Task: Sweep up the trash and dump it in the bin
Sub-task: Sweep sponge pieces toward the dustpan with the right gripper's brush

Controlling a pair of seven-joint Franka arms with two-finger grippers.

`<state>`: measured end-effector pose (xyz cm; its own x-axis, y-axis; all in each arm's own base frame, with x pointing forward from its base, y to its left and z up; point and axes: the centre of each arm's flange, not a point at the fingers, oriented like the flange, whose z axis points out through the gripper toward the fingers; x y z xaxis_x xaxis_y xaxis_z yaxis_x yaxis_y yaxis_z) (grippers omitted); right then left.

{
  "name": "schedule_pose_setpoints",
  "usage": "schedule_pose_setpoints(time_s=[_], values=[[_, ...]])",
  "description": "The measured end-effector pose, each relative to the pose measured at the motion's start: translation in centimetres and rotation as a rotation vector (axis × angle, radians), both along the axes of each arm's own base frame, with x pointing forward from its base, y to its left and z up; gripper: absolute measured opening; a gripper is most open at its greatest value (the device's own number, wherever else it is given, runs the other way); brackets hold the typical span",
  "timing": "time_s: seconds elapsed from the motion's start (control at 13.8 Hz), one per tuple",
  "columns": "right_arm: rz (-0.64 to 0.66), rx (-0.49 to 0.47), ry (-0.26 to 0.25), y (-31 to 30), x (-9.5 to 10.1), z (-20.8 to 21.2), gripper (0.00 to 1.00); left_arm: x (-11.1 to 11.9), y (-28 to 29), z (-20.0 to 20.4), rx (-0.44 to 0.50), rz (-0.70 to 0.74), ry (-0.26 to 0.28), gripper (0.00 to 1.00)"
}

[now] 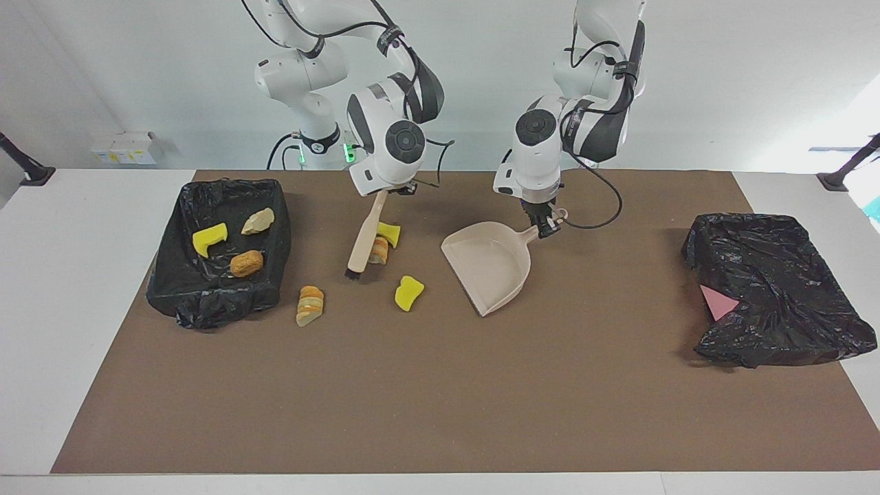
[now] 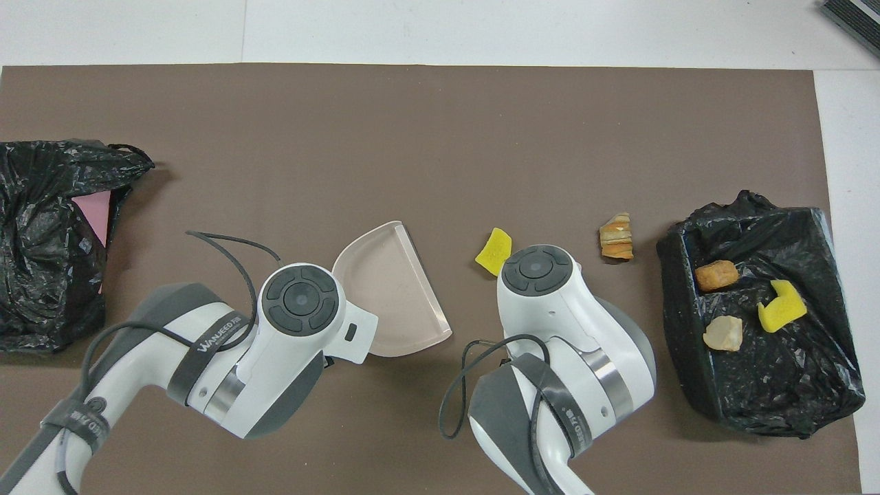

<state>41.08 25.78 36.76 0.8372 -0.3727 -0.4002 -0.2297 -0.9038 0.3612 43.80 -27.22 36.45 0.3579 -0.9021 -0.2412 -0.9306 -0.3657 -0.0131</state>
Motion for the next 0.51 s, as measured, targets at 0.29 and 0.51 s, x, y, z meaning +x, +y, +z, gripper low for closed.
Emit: schedule_pose_setpoints(time_s=[0.29, 0.51], values=[[-0.004, -0.001, 0.013, -1.4, -3.9, -1.3, 0.26, 0.3, -0.6, 0.0, 0.013, -0.018, -0.007, 0.31], [-0.006, 0.072, -0.02, 0.5, -5.6, -1.1, 0.26, -0.4, -1.7, 0.1, 0.034, -0.066, -0.022, 0.31]])
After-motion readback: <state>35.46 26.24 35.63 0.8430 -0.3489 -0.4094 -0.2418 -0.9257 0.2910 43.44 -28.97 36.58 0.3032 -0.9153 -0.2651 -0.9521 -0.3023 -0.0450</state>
